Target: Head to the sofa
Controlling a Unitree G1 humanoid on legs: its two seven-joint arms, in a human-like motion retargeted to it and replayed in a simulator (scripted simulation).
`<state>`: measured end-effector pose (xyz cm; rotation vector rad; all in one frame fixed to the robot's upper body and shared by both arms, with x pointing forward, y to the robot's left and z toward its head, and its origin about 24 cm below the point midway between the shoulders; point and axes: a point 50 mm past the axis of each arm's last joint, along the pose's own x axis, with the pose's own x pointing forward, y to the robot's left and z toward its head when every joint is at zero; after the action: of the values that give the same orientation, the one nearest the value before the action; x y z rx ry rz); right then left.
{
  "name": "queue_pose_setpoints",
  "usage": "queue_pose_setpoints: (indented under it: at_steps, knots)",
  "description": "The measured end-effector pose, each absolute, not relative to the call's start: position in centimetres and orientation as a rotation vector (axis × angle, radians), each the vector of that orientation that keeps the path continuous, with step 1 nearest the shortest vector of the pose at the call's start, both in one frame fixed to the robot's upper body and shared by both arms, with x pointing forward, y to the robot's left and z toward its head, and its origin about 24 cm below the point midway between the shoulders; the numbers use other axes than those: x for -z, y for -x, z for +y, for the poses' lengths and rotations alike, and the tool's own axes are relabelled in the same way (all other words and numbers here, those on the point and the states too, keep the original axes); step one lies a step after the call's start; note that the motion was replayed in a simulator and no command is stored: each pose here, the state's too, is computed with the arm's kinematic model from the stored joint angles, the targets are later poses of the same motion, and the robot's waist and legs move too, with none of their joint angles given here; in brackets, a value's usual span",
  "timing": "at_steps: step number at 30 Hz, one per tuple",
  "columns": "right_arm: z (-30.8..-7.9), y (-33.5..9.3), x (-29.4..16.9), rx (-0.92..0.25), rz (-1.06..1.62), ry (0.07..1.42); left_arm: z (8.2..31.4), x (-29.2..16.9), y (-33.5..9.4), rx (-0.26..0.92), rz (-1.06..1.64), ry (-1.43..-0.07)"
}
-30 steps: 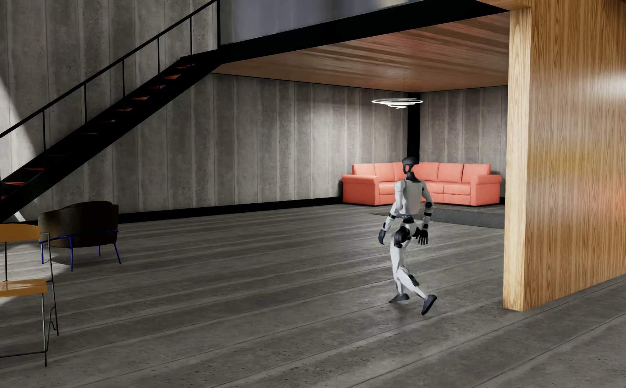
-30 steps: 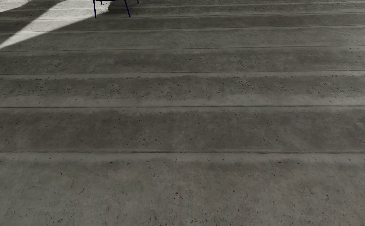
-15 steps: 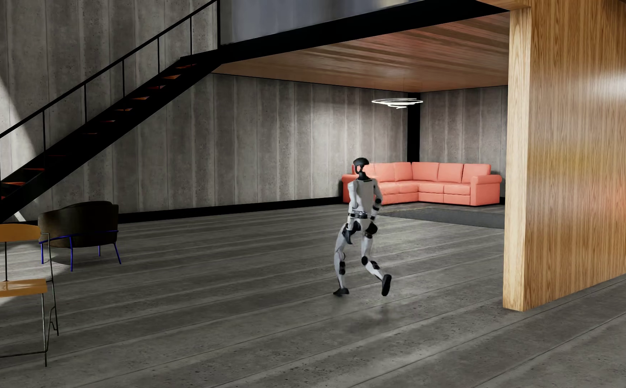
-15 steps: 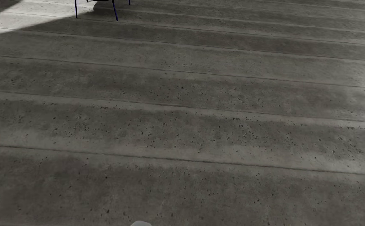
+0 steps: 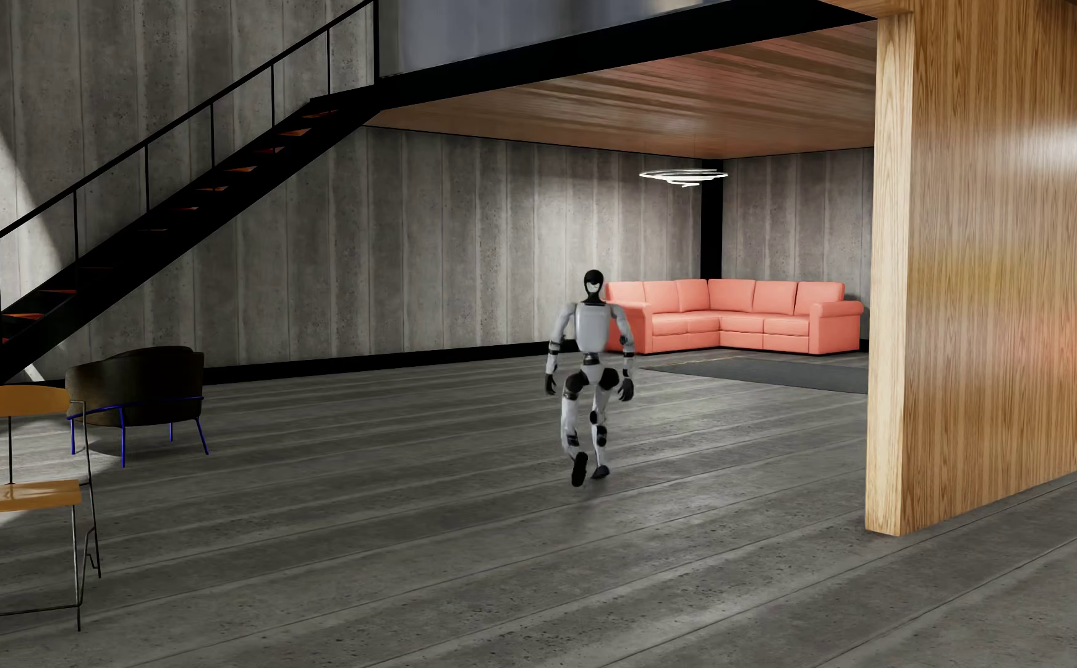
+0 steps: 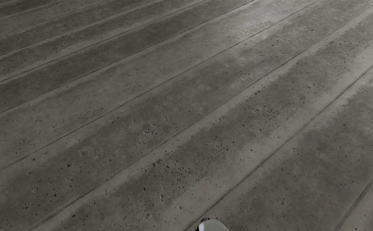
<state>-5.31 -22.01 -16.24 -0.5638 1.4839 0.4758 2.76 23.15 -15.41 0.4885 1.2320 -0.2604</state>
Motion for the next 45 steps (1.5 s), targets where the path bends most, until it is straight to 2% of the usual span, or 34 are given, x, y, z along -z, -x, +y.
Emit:
queue_pose_setpoints:
  at_steps: [2,6,8,10,12,13,14,16,21,25,27,29,31,34,36,40,42,44,45]
  knots:
    - [-21.1,1.2,16.4,-0.48,1.346,0.563,22.5,15.7,-1.5,0.289,1.264,-0.483]
    - [-20.4,-9.4,13.9,-0.351,0.985,0.504,22.3,15.6,0.1,0.296,1.294,-0.465]
    - [-19.9,-14.3,11.8,-0.334,0.818,0.512,22.3,15.5,0.3,0.285,1.293,-0.454]
    - [-19.8,-16.8,10.2,-0.308,0.721,0.509,22.4,15.5,1.0,0.273,1.311,-0.446]
    - [-20.0,-16.2,10.4,-0.275,0.732,0.473,22.8,15.7,2.1,0.266,1.364,-0.454]
    - [-19.7,-14.4,11.7,-0.274,0.809,0.45,23.2,15.9,3.1,0.264,1.411,-0.463]
    - [-19.6,-12.4,12.9,-0.292,0.886,0.447,23.5,16.0,3.3,0.269,1.437,-0.479]
    - [-18.9,-9.3,14.6,-0.401,1.008,0.506,23.1,16.2,2.3,0.265,1.418,-0.474]
    - [-20.4,0.6,16.4,-0.491,1.319,0.553,21.7,15.1,-5.4,0.277,1.137,-0.466]
    - [-21.0,5.5,16.2,-0.483,1.462,0.526,22.1,12.4,-12.1,0.226,0.901,-0.478]
    - [-21.1,7.3,16.1,-0.461,1.527,0.507,22.6,12.4,-12.0,0.169,0.903,-0.443]
    - [-20.8,7.9,16.1,-0.511,1.542,0.528,22.5,13.7,-9.3,0.159,1.002,-0.413]
    - [-21.0,5.2,16.5,-0.473,1.48,0.533,21.8,14.9,-7.0,0.207,1.098,-0.422]
    - [-20.8,-1.4,16.3,-0.391,1.278,0.509,21.6,15.9,-2.9,0.275,1.23,-0.449]
    - [-20.4,-6.8,15.0,-0.39,1.082,0.524,22.1,15.9,-0.3,0.279,1.299,-0.454]
    - [-21.1,-16.3,10.9,-0.265,0.777,0.512,22.3,15.8,3.2,0.28,1.392,-0.439]
    - [-21.3,-17.7,10.1,-0.258,0.732,0.527,22.2,16.0,4.5,0.289,1.447,-0.441]
    - [-21.0,-16.0,11.0,-0.253,0.783,0.495,22.5,16.0,5.8,0.288,1.503,-0.449]
    - [-20.7,-13.8,12.5,-0.265,0.874,0.478,22.8,16.0,6.6,0.314,1.542,-0.476]
